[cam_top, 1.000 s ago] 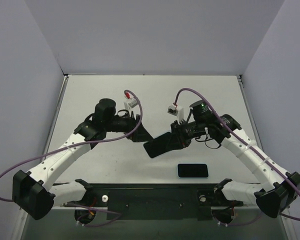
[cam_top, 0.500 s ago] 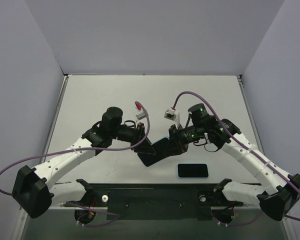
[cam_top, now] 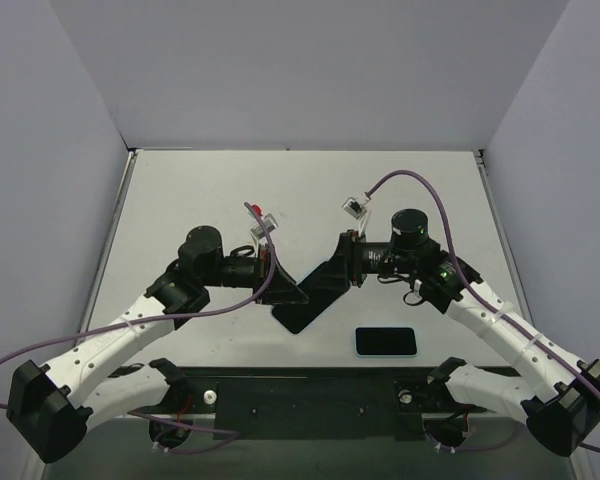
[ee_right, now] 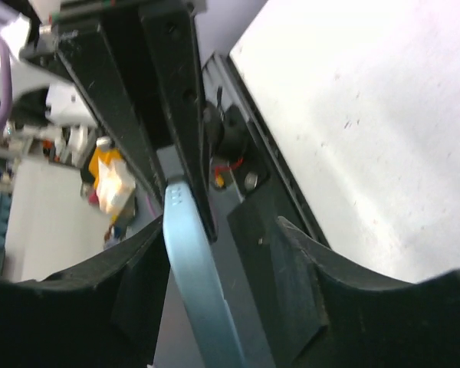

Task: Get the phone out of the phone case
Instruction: Adjust the phone at the center of the board.

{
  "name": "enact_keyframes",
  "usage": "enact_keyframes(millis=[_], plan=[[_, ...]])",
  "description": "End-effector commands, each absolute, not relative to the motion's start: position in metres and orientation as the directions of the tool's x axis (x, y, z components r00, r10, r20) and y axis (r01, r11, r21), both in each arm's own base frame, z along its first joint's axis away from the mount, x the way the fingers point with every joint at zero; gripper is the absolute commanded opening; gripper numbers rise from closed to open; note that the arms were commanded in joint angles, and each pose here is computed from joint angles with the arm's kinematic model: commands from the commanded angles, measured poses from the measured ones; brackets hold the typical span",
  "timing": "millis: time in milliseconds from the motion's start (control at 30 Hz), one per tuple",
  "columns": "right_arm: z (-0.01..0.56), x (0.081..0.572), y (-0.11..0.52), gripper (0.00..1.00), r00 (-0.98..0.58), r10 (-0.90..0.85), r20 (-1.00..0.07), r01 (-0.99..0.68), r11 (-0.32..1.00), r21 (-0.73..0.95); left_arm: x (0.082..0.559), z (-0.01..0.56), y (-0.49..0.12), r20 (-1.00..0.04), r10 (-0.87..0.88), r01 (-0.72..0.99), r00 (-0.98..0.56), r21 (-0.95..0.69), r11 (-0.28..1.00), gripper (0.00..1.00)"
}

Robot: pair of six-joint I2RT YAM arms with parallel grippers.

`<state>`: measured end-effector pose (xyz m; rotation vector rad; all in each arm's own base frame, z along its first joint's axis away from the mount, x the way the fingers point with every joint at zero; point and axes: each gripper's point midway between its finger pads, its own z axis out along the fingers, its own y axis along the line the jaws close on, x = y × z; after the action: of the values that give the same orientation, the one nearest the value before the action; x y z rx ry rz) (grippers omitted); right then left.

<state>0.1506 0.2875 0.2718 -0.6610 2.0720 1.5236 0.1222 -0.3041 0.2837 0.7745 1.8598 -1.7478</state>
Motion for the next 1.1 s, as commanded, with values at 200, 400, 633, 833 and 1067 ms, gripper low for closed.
enact_keyframes(millis=[200, 400, 633, 833, 1067], plan=[[0.335, 0.198, 0.295, 0.47, -0.735, 0.363, -0.573, -0.571, 0.124, 0.812, 0.155, 0.335, -0.296, -0.649, -0.245, 0.662, -0.720, -0.748, 0.036, 0.00], [0.364, 0.199, 0.288, 0.36, -0.714, 0.480, -0.510, -0.588, -0.015, 0.809, 0.158, 0.350, -0.291, -0.595, -0.313, 0.638, -0.740, -0.768, -0.047, 0.00], [0.390, 0.181, 0.292, 0.29, -0.770, 0.418, -0.483, -0.598, -0.206, 0.775, 0.154, 0.372, -0.289, -0.578, -0.306, 0.637, -0.756, -0.757, -0.145, 0.00], [0.380, 0.182, 0.296, 0.25, -0.761, 0.384, -0.524, -0.611, -0.151, 0.777, 0.162, 0.382, -0.288, -0.573, -0.329, 0.639, -0.751, -0.756, -0.140, 0.00], [0.368, 0.185, 0.293, 0.09, -0.733, 0.383, -0.562, -0.624, -0.052, 0.780, 0.172, 0.391, -0.289, -0.571, -0.348, 0.642, -0.743, -0.755, -0.133, 0.00]])
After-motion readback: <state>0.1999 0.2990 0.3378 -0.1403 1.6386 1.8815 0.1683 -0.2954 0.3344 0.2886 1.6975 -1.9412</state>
